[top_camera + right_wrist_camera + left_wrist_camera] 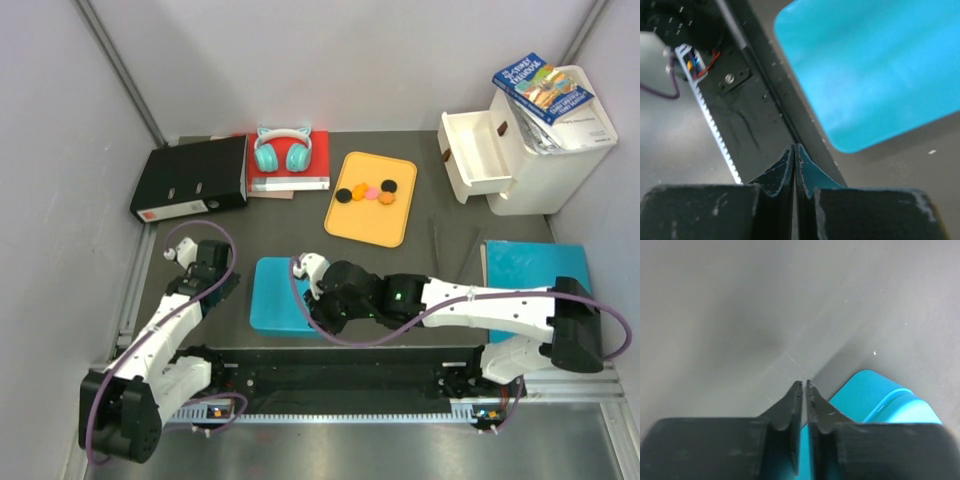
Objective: Pack the cookies
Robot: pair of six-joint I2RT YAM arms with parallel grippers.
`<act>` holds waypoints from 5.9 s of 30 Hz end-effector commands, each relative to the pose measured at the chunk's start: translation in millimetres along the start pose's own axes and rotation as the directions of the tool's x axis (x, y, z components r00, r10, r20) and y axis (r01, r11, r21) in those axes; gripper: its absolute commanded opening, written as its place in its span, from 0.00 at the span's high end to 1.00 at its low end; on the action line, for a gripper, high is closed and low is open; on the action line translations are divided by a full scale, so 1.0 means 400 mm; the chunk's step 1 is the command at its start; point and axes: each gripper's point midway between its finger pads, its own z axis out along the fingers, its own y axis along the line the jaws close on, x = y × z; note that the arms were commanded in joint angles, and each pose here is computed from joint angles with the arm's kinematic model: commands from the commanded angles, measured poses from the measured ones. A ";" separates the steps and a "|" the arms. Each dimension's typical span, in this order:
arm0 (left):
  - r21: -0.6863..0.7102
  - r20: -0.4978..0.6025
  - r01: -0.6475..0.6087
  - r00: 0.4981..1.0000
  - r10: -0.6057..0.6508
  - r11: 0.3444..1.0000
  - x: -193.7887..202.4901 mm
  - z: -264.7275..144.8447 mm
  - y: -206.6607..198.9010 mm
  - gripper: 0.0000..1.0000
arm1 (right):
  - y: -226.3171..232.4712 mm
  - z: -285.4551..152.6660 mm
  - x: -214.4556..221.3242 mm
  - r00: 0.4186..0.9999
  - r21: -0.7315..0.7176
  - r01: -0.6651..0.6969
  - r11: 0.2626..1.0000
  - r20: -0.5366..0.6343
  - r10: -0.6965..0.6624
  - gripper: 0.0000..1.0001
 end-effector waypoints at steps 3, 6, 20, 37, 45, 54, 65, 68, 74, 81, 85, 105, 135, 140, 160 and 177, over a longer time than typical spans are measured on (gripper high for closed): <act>0.033 0.036 0.016 0.999 -0.017 0.999 -0.046 -0.017 -0.043 0.72 | 0.082 0.066 0.057 0.985 -0.107 0.151 0.983 -0.067 -0.159 1.00; 0.033 0.037 0.018 0.999 -0.019 0.999 -0.048 -0.019 -0.043 0.66 | 0.084 0.086 0.040 0.978 -0.072 0.191 0.979 -0.068 -0.195 1.00; 0.035 0.025 0.031 0.999 -0.032 0.999 -0.028 -0.014 -0.026 0.58 | 0.099 0.157 0.045 0.949 0.020 0.296 0.955 -0.116 -0.292 1.00; 0.024 0.011 0.023 1.000 -0.023 0.999 -0.007 -0.004 -0.005 0.57 | 0.134 0.218 0.058 0.916 0.031 0.386 0.922 -0.128 -0.380 1.00; 0.022 0.013 0.025 1.000 -0.025 0.999 -0.008 0.000 -0.007 0.57 | 0.109 0.250 0.064 0.914 0.090 0.396 0.914 -0.134 -0.383 1.00; 0.014 0.009 0.027 1.000 -0.027 1.000 -0.002 0.003 0.000 0.57 | 0.088 0.263 0.053 0.916 0.147 0.396 0.906 -0.127 -0.380 1.00; 0.018 0.006 0.027 1.000 -0.027 0.999 0.002 0.003 0.002 0.57 | 0.066 0.267 0.027 0.928 0.205 0.372 0.905 -0.108 -0.357 1.00; 0.018 0.008 0.029 1.000 -0.029 0.999 0.001 0.004 0.003 0.57 | 0.058 0.269 0.020 0.931 0.224 0.366 0.903 -0.104 -0.351 1.00; 0.017 0.004 0.029 1.000 -0.029 0.999 0.005 0.005 0.006 0.57 | 0.044 0.271 0.003 0.935 0.266 0.354 0.897 -0.090 -0.342 1.00; 0.019 0.004 0.030 1.000 -0.030 0.999 0.006 0.006 0.005 0.57 | 0.051 0.262 -0.003 0.939 0.248 0.343 0.906 -0.066 -0.338 1.00; 0.019 0.014 0.027 1.000 -0.027 0.999 -0.004 0.003 0.001 0.57 | 0.085 0.215 -0.035 0.934 0.210 0.350 0.913 0.002 -0.358 1.00; 0.168 0.051 -0.068 0.997 0.060 0.983 -0.116 -0.081 -0.162 0.02 | -0.189 0.084 -0.192 0.935 -0.034 -0.283 0.958 0.213 0.284 1.00; 0.511 -0.407 -0.033 0.871 0.275 0.859 0.204 -0.100 -0.177 0.94 | -0.272 0.218 -0.096 0.874 -0.102 -0.460 0.882 0.124 0.470 1.00; 0.389 -0.483 -0.024 0.846 0.226 0.921 0.264 -0.063 -0.084 1.00 | -0.280 0.230 -0.079 0.869 -0.091 -0.474 0.876 0.109 0.482 1.00; 0.600 -0.222 -0.062 0.945 0.241 0.797 0.052 -0.176 -0.304 0.47 | -0.259 0.123 -0.235 0.895 -0.094 -0.373 0.923 0.225 0.385 0.96; 0.339 -0.043 -0.225 0.966 0.253 0.914 -0.050 -0.106 -0.213 0.02 | -0.423 -0.088 -0.102 0.880 0.262 -0.399 0.879 0.378 0.287 0.41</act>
